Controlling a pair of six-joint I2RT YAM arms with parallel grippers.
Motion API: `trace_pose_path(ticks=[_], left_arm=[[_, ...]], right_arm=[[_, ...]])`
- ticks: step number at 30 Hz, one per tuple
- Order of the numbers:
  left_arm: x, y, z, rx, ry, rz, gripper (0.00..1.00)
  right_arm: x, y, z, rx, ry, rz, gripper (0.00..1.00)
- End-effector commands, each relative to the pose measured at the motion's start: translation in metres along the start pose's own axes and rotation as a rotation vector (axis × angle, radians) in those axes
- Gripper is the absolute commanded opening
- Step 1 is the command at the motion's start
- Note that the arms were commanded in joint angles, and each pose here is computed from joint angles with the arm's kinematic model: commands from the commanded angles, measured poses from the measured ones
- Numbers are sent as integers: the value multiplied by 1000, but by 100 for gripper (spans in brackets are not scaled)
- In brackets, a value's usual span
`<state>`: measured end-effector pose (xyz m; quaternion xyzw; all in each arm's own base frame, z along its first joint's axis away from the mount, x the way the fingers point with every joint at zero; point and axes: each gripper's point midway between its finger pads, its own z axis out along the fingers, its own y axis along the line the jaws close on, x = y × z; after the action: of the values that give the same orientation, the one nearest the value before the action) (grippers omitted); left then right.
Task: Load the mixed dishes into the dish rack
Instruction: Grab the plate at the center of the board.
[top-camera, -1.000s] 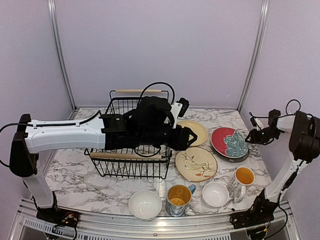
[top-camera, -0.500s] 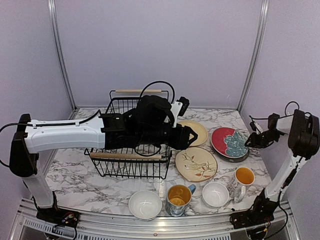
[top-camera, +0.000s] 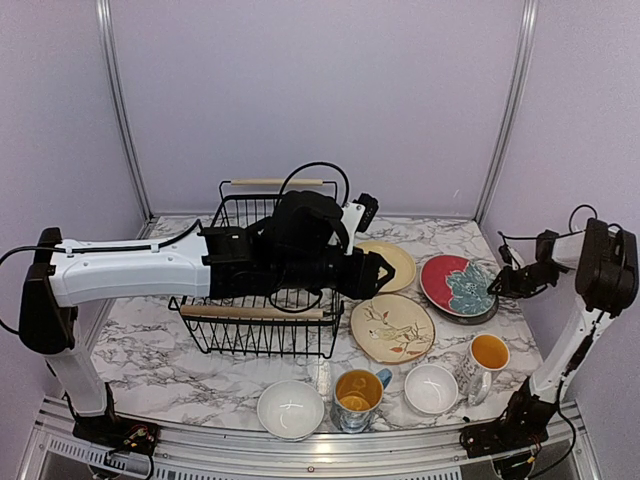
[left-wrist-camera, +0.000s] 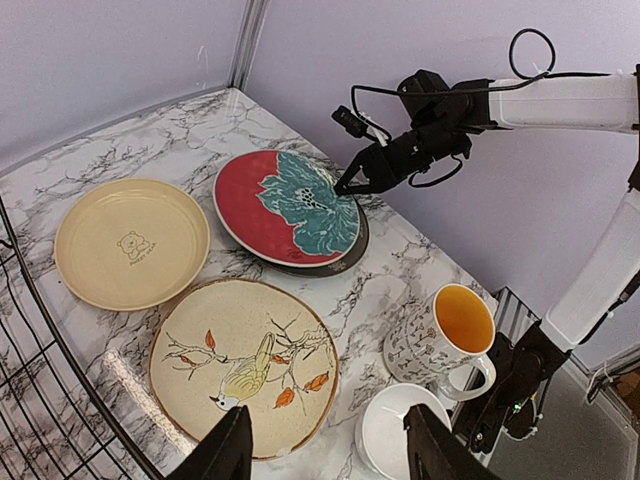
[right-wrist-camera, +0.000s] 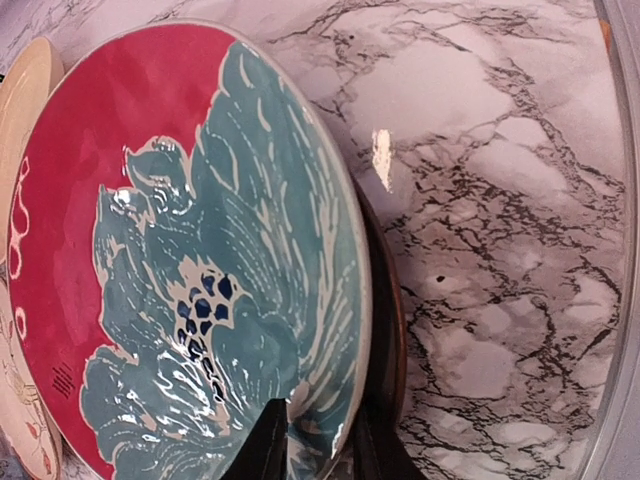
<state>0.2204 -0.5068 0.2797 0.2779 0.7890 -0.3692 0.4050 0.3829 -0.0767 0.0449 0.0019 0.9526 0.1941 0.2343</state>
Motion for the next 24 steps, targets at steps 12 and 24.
trace_pose_path(ticks=[12,24], left_arm=[[3,-4,6,2,-2,0,55],[1,-14,30,-14,51,292,60]], right_arm=[[1,20,20,-210,20,108,10],[-39,68,-38,-358,-88,148,0]])
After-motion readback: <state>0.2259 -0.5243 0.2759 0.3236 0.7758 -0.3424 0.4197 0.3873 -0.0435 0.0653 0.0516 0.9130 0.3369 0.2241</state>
